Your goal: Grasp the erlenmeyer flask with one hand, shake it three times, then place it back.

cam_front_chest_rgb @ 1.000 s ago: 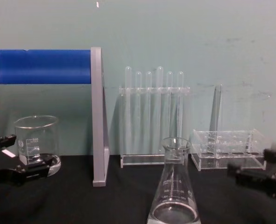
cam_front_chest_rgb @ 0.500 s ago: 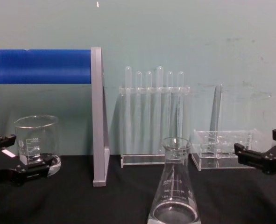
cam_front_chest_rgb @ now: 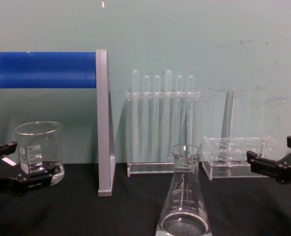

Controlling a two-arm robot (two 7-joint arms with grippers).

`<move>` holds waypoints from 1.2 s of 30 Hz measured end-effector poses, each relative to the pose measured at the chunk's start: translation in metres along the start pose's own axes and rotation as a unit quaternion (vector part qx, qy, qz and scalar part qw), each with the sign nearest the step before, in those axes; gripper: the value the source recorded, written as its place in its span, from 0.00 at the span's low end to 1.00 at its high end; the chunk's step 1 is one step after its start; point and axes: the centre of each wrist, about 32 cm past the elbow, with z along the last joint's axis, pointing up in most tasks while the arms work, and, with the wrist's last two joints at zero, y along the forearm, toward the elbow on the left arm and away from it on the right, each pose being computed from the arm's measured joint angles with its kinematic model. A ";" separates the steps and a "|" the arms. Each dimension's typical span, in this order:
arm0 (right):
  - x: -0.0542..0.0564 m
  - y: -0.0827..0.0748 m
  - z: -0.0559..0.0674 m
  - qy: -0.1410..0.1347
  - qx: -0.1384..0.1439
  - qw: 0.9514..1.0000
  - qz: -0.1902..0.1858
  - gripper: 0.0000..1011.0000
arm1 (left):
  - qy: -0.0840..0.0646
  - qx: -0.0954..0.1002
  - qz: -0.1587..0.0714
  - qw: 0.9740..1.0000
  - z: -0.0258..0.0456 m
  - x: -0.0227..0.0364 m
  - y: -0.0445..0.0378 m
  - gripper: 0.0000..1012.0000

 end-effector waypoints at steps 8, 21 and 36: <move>0.000 -0.001 0.000 0.001 0.000 1.000 0.000 0.99 | 0.000 0.000 0.000 1.000 0.0000 0.0000 0.0000 0.99; 0.000 -0.001 0.000 0.002 0.000 1.000 0.000 0.99 | 0.000 0.000 0.000 1.000 0.0000 0.0000 0.0000 0.99; 0.000 -0.001 0.000 0.002 0.000 1.000 0.001 0.99 | 0.000 0.000 0.000 1.000 0.0000 0.0000 0.0000 0.99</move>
